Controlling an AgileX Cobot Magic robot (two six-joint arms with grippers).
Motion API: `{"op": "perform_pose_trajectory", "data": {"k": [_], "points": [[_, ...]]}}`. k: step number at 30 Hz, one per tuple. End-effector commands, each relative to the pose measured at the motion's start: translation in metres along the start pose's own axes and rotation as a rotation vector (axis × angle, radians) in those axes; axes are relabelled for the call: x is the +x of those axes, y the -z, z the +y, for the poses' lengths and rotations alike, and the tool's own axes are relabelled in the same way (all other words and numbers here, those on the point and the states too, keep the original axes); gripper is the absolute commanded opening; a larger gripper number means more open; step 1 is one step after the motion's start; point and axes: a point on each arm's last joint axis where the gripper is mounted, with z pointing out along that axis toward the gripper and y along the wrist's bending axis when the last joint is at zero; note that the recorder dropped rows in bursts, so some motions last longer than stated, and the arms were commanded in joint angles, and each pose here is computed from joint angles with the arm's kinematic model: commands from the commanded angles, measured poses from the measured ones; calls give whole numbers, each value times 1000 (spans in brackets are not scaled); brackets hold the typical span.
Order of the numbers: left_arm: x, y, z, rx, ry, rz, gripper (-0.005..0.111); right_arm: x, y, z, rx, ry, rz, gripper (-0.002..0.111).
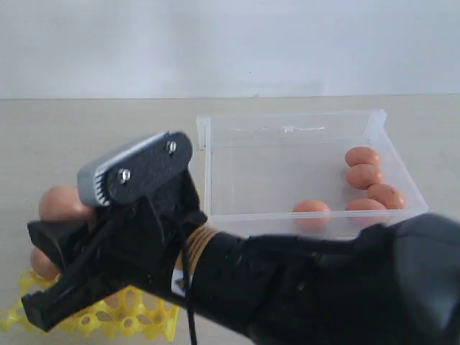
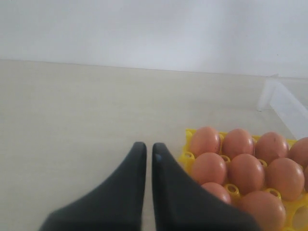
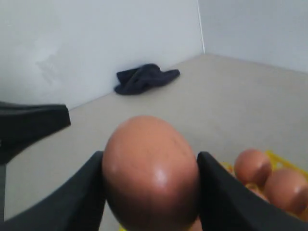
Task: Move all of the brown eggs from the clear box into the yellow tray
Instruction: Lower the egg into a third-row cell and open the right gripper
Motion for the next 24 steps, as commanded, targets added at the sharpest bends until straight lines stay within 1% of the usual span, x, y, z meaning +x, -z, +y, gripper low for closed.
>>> {"op": "perform_pose_trajectory", "data": {"k": [1, 3, 6, 12, 16, 19, 21, 24], "points": [[1, 0, 0, 4, -6, -6, 4, 52, -13, -15, 111, -208, 102, 0], [1, 0, 0, 4, -6, -6, 4, 64, -16, -17, 114, -227, 109, 0], [1, 0, 0, 4, -6, -6, 4, 68, -18, -18, 103, -213, 94, 0], [1, 0, 0, 4, -6, -6, 4, 68, -18, -19, 106, -102, 101, 0], [1, 0, 0, 4, -6, -6, 4, 69, -17, -25, 177, -96, 103, 0], [1, 0, 0, 4, -6, -6, 4, 71, -20, -32, 283, -188, 171, 0], [1, 0, 0, 4, -6, -6, 4, 71, -27, -30, 286, -200, 249, 0], [1, 0, 0, 4, -6, -6, 4, 65, -40, -22, 247, -149, 341, 0]]}}
